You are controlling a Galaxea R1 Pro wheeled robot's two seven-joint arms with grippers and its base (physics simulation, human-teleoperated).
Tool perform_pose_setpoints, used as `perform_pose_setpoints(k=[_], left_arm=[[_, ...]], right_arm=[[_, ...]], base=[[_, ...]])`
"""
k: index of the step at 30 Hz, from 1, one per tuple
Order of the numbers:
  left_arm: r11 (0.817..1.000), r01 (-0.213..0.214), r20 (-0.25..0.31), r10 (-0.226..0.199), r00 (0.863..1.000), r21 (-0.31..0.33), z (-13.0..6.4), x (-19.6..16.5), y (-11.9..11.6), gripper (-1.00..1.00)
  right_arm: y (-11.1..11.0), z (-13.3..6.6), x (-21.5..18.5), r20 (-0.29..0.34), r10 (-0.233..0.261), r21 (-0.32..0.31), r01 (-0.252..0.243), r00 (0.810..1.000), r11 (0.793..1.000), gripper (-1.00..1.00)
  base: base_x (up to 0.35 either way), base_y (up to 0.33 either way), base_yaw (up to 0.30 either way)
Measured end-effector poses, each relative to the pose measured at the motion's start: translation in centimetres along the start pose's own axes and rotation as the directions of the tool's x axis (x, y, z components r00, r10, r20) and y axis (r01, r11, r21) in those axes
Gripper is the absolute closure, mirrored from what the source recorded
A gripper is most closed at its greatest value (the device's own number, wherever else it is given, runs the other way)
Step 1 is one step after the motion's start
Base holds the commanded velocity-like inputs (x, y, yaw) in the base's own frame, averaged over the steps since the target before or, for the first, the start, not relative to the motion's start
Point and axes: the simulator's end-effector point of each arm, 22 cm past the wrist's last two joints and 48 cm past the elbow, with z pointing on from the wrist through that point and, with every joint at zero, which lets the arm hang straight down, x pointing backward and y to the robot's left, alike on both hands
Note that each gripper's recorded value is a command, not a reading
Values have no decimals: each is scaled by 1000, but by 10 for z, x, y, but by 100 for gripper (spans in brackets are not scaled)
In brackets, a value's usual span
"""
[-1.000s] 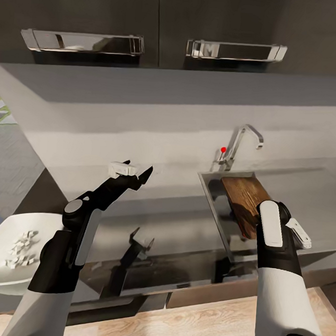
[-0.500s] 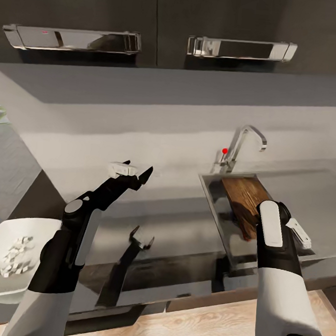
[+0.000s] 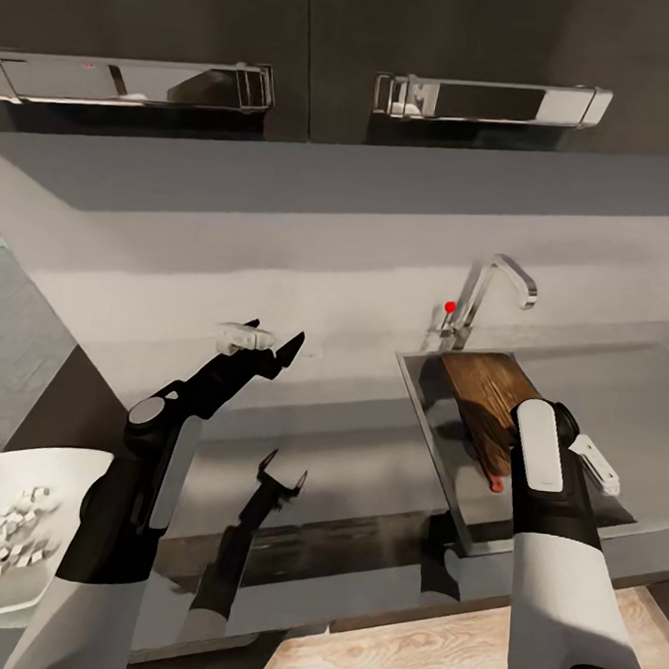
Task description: In the kitchen, take the Vidalia onion out of the sink, dice it on the chopping board with the paring knife, put the diced onion into the bowl on the countertop, then place both the paring knife and the chopping board into the sink.
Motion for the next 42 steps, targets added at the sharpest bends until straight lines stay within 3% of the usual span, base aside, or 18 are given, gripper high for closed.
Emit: perform_pose_setpoints(k=[16,42], left_arm=[[1000,2,-2,-2,1000,0,0,2,1,-100],[1000,19,-37,-20,999,-8,5,28,8,-100]], right_arm=[[0,1,1,0,-1,2,1,1000,1000,100],[-3,19,13,-8,-23,34,23,1000,999,100]], base=[[2,0,0],[0,0,0]])
